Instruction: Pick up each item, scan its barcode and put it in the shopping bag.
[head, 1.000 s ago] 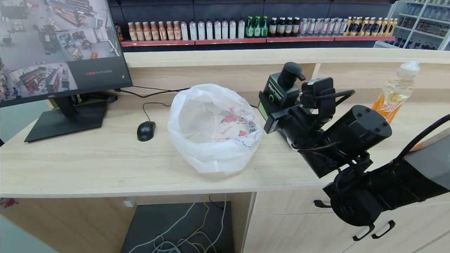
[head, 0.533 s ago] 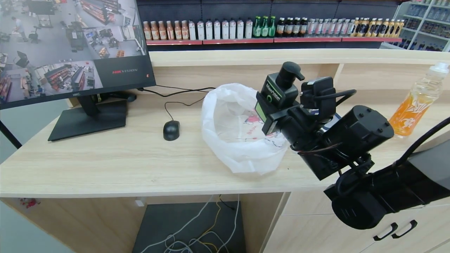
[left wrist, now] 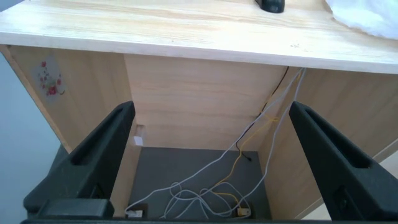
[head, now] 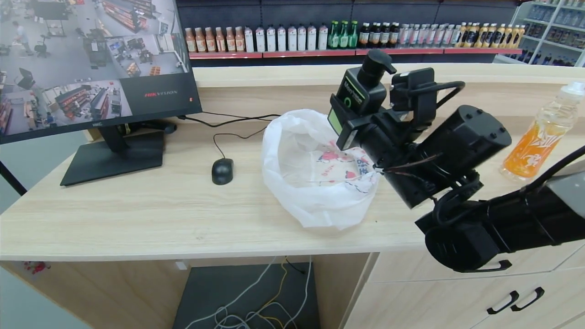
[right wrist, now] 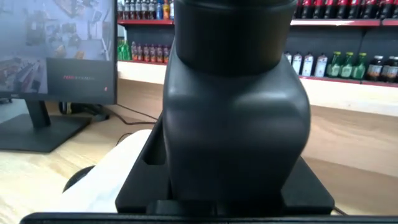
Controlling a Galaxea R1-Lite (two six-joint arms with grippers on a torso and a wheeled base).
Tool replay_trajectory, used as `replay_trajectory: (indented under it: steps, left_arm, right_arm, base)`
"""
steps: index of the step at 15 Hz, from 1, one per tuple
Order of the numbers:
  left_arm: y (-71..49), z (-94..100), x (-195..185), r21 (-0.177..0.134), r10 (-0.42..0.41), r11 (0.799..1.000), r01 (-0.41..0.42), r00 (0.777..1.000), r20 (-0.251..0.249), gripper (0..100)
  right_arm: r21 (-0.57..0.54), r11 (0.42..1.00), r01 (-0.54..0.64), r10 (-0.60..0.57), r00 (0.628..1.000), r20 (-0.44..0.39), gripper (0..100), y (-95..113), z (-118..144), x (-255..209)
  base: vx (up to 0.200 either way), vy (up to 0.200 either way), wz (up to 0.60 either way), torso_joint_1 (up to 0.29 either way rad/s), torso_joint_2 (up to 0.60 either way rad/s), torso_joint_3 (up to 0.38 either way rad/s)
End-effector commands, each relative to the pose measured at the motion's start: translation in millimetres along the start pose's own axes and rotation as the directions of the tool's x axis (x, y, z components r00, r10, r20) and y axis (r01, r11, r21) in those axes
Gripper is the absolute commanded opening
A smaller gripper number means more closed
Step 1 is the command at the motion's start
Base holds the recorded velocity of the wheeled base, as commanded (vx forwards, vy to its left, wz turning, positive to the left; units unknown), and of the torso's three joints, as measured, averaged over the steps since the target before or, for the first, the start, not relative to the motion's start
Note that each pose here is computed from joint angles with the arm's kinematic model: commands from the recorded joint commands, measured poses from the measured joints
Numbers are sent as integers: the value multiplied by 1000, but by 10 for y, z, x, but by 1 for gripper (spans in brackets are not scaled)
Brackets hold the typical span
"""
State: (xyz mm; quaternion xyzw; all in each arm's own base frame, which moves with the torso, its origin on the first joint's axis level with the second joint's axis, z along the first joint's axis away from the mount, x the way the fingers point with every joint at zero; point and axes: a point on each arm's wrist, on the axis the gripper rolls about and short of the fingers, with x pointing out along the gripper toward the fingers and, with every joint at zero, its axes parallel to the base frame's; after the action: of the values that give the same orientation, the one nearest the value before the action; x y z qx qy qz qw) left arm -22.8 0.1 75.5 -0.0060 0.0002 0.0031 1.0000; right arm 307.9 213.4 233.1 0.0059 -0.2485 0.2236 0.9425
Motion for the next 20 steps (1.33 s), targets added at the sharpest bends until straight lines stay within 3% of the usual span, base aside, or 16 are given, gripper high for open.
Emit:
replay_trajectory:
  steps: [1,5,14,20]
  left_arm:
    - [0,0,0,0,1,1000,-1,1000,0,100]
    - [0,0,0,0,1,1000,-1,1000,0,100]
    - [0,0,0,0,1,1000,-1,1000,0,100]
    - [0,0,0,0,1,1000,-1,1000,0,100]
  right_arm:
    - [6,1000,-1,1,1000,7,0,15,140,161]
    - [7,1000,-14,15,999,-33,0,72,140,440]
    - [3,999,-32,32,991,-132,0,191,-350,488]
    - [75,997,3,13,978,-210,0,159,-708,481]
  base:
    - [0,0,0,0,0,0]
    - [0,0,0,0,0,0]
    - [0,0,0,0,0,0]
    - [0,0,0,0,0,0]
